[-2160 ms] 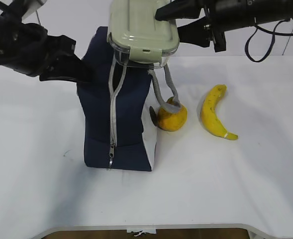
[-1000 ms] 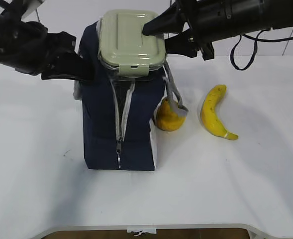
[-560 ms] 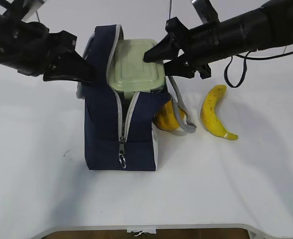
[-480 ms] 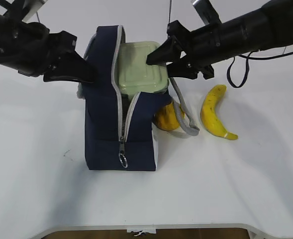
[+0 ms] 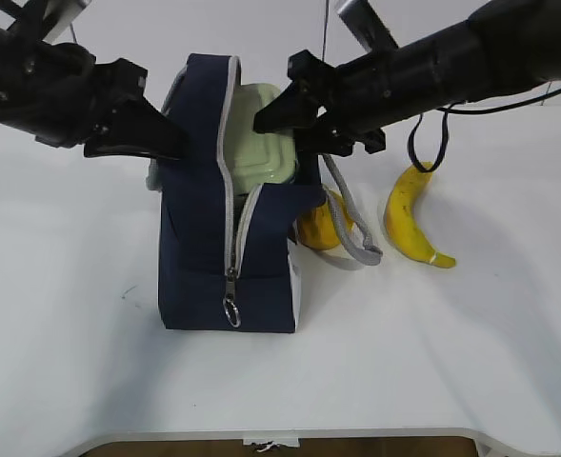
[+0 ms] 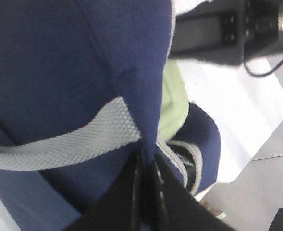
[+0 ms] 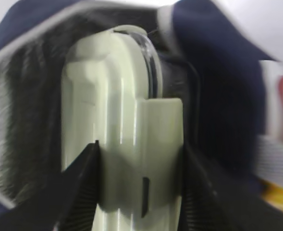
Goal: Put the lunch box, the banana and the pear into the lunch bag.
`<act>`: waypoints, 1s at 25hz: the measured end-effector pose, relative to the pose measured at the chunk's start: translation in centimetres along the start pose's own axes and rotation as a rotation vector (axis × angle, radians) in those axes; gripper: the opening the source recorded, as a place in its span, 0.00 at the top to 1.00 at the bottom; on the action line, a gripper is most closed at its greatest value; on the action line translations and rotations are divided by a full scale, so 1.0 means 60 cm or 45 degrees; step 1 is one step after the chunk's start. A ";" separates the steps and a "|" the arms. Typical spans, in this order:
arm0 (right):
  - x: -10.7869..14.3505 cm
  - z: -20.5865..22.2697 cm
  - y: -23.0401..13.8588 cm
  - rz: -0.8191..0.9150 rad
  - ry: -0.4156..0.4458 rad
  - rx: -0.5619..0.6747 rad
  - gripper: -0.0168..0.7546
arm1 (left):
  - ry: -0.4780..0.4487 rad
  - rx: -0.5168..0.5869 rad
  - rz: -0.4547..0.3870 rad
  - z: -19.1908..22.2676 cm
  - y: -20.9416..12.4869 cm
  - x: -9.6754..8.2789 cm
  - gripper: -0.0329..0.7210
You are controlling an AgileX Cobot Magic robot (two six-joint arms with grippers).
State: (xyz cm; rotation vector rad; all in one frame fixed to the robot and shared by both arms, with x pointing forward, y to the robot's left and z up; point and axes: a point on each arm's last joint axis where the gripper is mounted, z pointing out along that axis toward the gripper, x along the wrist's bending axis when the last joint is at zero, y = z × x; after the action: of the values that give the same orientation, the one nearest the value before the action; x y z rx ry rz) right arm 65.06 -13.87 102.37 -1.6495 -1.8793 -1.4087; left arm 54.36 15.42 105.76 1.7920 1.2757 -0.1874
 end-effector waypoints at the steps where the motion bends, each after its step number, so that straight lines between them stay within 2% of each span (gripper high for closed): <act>1: 0.007 0.006 -0.003 -0.024 0.010 0.010 0.49 | -0.001 -0.001 -0.002 0.000 0.000 0.000 0.96; 4: 0.019 0.028 -0.007 -0.085 0.033 0.036 0.49 | -0.009 -0.004 -0.010 0.000 0.000 -0.001 0.96; 9: 0.003 0.058 0.002 -0.094 0.036 0.047 0.49 | -0.011 -0.005 -0.012 0.000 0.001 -0.001 0.96; 14: -0.015 0.074 0.005 -0.129 -0.024 0.074 0.49 | -0.006 0.045 0.023 0.000 -0.005 -0.001 0.96; 17: -0.029 0.076 0.004 -0.130 -0.116 0.090 0.50 | 0.013 0.080 0.060 -0.001 -0.009 0.002 0.96; 20: -0.029 0.076 0.005 -0.100 -0.122 0.085 0.50 | 0.029 0.102 0.083 0.001 -0.011 0.005 0.96; 25: -0.023 0.080 0.008 -0.092 -0.095 0.068 0.50 | 0.033 0.140 0.050 0.020 -0.014 0.020 0.96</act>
State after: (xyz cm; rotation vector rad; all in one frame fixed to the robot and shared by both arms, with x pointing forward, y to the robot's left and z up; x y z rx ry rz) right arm 67.71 -10.96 99.24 -1.6457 -2.0182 -1.3288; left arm 54.65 15.41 103.88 1.9174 1.2686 -0.2162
